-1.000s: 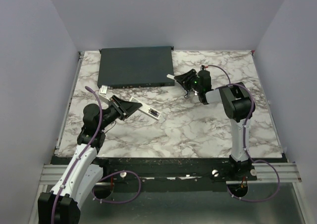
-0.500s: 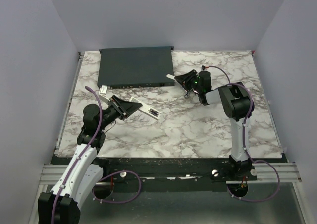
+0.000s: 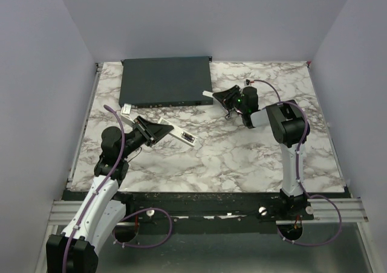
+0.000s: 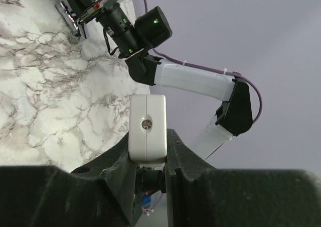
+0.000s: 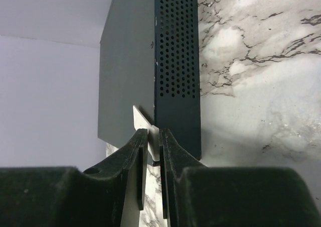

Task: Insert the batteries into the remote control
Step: Pick up the battery cover at the center of the board.

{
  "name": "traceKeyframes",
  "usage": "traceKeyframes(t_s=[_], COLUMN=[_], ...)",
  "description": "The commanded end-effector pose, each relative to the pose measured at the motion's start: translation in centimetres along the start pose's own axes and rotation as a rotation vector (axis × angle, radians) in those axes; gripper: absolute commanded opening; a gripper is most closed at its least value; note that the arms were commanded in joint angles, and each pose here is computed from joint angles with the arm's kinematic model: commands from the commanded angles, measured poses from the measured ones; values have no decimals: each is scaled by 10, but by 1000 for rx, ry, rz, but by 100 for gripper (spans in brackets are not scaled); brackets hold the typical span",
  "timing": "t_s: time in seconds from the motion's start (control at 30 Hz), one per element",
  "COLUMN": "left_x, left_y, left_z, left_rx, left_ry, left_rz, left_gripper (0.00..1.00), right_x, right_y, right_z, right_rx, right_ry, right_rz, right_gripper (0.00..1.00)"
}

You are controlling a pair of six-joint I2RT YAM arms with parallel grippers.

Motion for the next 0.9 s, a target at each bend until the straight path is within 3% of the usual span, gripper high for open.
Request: traceKeyframes(t_s=[0.0, 0.17, 0.43, 0.67, 0.87], left_x=[-8, -9, -9, -11, -17], left_y=[-2, -2, -4, -7, -7], left_z=[-4, -4, -4, -9, -17], left_rx=[-11, -10, -24, -61, -113], left_ry=[21, 17, 13, 22, 25], left_rz=[44, 47, 34, 24, 53], left_gripper=[0, 0, 0, 0, 0], right_x=[-6, -1, 24, 69, 128], right_y=[3, 3, -2, -29, -79], right_z=[-1, -1, -4, -14, -10], right_rx=[16, 18, 30, -31, -23], right_ry=[-7, -12, -23, -77, -141], right_rz=[-24, -42, -118, -163, -249], right_gripper=[21, 17, 1, 1, 1])
Point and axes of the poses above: each gripper's point midway between its finger pads, its own y axis out along the fingers, its own x axis along the line the jaws close on, z = x × y, the point moved 7 cm from there along -y, back along the fingers, and after that the axes turned 13 degrees about y, right-handed, at the moved point
